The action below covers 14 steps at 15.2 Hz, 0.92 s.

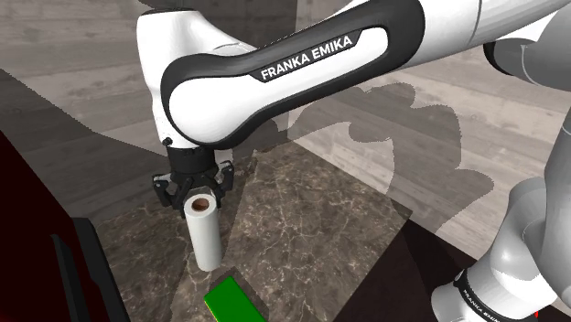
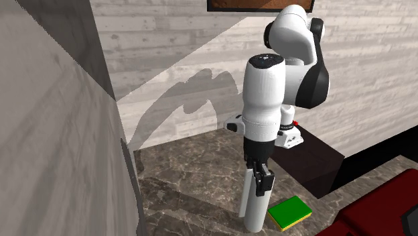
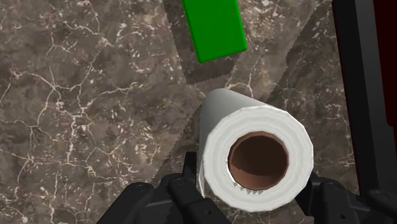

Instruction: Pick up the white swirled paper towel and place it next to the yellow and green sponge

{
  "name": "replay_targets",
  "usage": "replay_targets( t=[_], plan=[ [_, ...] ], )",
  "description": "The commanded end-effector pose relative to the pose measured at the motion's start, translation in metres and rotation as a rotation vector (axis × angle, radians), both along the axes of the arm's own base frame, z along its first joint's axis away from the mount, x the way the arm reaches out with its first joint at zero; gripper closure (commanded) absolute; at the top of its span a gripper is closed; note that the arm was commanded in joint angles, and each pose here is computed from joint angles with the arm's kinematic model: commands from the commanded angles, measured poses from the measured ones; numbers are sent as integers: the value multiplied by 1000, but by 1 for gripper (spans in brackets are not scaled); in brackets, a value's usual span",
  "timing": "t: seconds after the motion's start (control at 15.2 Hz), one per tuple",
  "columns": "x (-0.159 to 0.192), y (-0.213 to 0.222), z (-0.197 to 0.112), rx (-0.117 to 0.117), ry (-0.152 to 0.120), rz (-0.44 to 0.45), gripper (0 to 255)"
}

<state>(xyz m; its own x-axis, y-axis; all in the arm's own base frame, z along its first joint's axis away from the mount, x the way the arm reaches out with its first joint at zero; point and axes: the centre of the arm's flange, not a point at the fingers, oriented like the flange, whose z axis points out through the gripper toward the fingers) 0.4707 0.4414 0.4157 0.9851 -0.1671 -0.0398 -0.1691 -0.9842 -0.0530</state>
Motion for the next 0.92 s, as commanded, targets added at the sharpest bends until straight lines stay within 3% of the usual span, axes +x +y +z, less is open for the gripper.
replay_targets(
  t=[0.0,0.07,0.4,0.66,0.86],
  plan=[
    [0,0,0,0,0,0,255],
    [0,0,0,0,0,0,0],
    [0,0,0,0,0,0,0],
    [2,-3,50,0,0,0,0],
    [2,-3,50,0,0,0,0]
  ],
)
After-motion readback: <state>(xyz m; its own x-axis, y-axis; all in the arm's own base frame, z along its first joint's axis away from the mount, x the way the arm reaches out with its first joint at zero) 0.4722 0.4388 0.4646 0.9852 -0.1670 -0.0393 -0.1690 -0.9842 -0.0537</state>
